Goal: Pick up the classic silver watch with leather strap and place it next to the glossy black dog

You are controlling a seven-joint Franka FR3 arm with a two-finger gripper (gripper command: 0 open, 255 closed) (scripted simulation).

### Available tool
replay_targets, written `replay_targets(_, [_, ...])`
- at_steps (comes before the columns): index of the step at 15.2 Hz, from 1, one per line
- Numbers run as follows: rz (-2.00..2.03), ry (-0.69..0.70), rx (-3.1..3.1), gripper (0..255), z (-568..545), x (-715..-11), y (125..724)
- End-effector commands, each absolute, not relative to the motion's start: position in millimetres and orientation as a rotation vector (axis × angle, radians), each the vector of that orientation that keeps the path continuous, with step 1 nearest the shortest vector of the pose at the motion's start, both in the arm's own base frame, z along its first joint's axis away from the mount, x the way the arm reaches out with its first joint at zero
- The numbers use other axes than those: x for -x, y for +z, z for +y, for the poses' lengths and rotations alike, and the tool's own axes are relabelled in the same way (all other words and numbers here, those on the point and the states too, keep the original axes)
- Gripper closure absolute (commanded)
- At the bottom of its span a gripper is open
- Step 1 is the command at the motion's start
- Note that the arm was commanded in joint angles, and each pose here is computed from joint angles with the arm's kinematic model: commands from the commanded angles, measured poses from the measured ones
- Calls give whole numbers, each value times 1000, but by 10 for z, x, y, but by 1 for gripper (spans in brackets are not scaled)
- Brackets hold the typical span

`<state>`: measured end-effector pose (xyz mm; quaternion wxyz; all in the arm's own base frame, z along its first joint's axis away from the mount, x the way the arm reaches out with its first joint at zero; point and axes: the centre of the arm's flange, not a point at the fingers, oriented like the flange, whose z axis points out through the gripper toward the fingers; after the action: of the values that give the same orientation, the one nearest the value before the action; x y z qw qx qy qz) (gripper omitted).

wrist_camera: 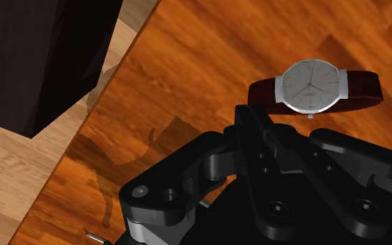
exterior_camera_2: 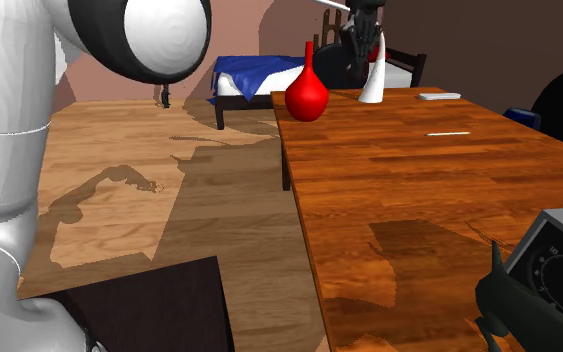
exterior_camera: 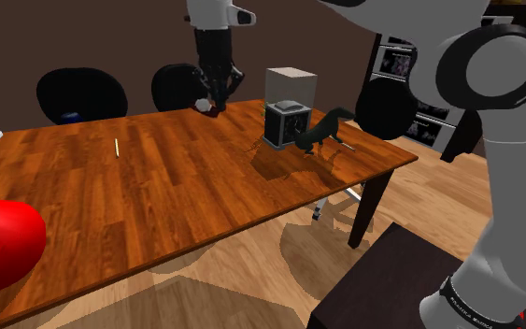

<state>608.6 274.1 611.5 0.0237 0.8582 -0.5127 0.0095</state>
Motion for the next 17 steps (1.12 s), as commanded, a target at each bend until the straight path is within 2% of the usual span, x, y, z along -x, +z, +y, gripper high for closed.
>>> replay_targets(1, [-1588, 30, -2656, 255, 2510, -6020, 6121])
replay_targets(17, [-1588, 30, -2656, 255, 472, -5469, 6122])
